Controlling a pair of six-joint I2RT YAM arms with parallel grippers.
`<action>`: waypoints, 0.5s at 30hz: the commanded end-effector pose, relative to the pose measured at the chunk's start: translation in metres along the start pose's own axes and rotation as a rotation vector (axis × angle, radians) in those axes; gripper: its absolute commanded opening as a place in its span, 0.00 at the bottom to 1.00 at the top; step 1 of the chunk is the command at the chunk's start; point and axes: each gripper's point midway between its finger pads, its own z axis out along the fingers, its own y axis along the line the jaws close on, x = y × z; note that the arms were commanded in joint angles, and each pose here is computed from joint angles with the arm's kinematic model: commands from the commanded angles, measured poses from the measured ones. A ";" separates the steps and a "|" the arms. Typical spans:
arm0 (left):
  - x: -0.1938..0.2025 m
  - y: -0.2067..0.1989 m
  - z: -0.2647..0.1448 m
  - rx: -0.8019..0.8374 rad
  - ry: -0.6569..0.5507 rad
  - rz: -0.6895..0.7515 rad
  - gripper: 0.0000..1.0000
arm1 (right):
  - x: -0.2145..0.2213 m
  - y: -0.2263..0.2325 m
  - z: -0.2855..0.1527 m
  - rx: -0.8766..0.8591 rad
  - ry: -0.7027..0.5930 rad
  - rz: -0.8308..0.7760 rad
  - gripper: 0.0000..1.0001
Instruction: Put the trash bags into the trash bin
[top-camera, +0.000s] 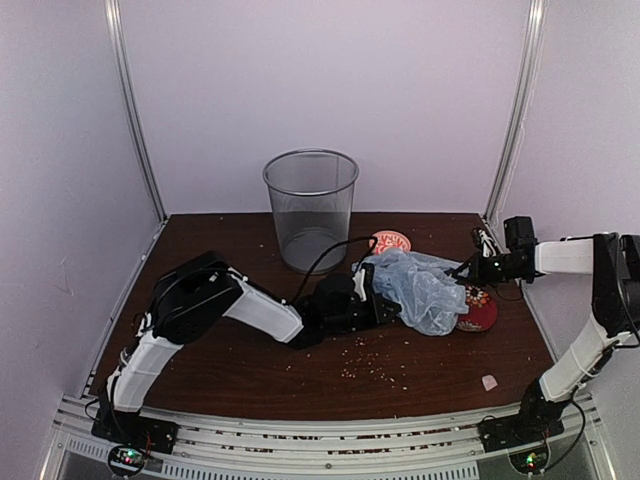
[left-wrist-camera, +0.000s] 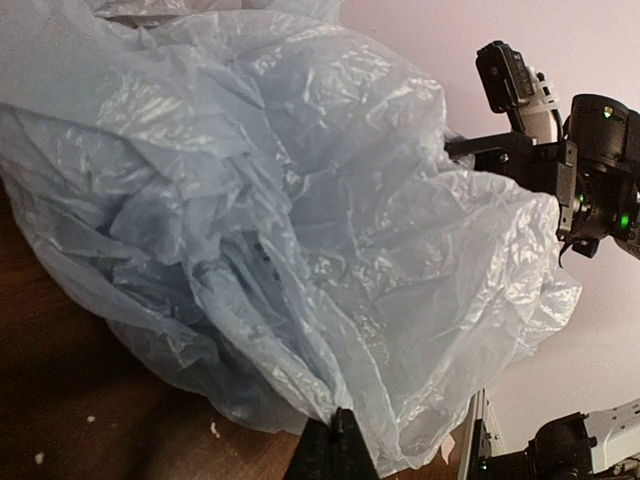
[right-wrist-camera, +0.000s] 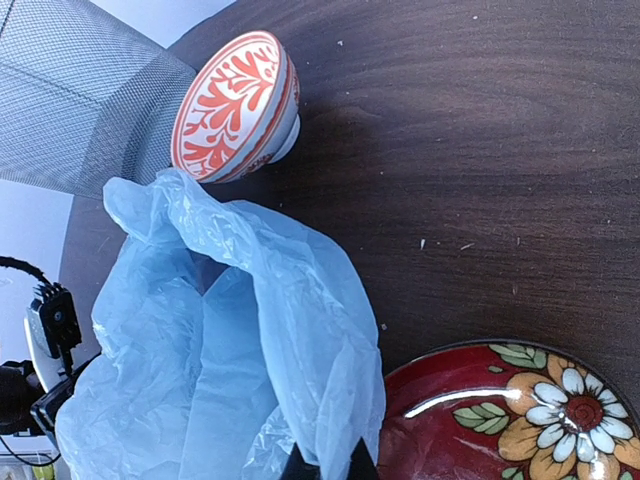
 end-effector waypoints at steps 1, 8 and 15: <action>-0.031 -0.030 -0.029 0.042 -0.069 0.077 0.00 | -0.015 0.013 -0.012 -0.024 -0.051 -0.040 0.00; -0.053 -0.086 -0.125 0.037 -0.099 0.287 0.00 | -0.037 0.048 -0.048 -0.062 -0.128 -0.134 0.00; -0.111 -0.108 -0.232 -0.262 -0.223 0.493 0.00 | -0.085 0.125 -0.118 -0.108 -0.306 -0.335 0.00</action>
